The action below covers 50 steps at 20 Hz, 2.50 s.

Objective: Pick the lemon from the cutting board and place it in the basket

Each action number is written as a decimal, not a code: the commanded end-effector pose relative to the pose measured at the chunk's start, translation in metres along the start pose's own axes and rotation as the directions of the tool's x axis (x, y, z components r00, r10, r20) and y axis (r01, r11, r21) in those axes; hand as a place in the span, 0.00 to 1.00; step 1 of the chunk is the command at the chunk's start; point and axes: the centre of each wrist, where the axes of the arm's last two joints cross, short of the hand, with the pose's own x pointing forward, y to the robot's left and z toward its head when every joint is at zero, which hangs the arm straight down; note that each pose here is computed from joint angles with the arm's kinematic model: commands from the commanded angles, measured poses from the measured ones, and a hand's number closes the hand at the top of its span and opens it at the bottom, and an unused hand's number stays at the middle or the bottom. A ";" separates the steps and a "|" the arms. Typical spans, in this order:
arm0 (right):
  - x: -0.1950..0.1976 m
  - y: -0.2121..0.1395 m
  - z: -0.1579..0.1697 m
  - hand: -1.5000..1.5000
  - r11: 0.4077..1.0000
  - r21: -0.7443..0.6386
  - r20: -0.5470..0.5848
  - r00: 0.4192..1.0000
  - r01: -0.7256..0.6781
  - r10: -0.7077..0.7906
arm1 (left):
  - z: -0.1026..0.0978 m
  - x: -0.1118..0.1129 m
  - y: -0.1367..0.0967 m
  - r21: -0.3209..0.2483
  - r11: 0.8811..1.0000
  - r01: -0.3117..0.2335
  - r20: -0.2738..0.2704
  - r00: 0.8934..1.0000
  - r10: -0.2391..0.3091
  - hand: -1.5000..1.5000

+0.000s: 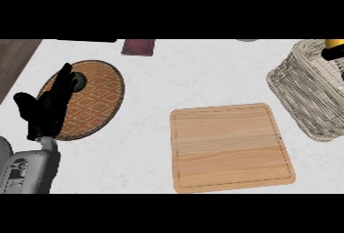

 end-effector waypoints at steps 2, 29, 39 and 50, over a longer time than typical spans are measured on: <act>0.001 -0.010 -0.007 1.00 0.994 -0.021 0.022 0.994 -0.109 0.110 | 0.007 -0.007 -0.006 -0.001 1.000 -0.011 -0.003 1.000 0.011 0.50; -0.024 0.012 0.004 1.00 0.946 0.242 -0.071 0.968 -0.218 0.241 | 0.000 -0.004 0.001 -0.009 1.000 -0.001 0.003 1.000 0.001 0.50; -0.041 0.015 0.003 1.00 0.910 0.302 -0.056 0.948 -0.283 0.314 | -0.008 0.009 -0.010 -0.004 1.000 -0.018 0.021 1.000 0.018 0.50; -0.054 0.022 0.007 1.00 0.898 0.380 -0.080 0.959 -0.223 0.272 | -0.007 -0.004 -0.002 -0.010 1.000 -0.004 -0.001 1.000 0.004 0.50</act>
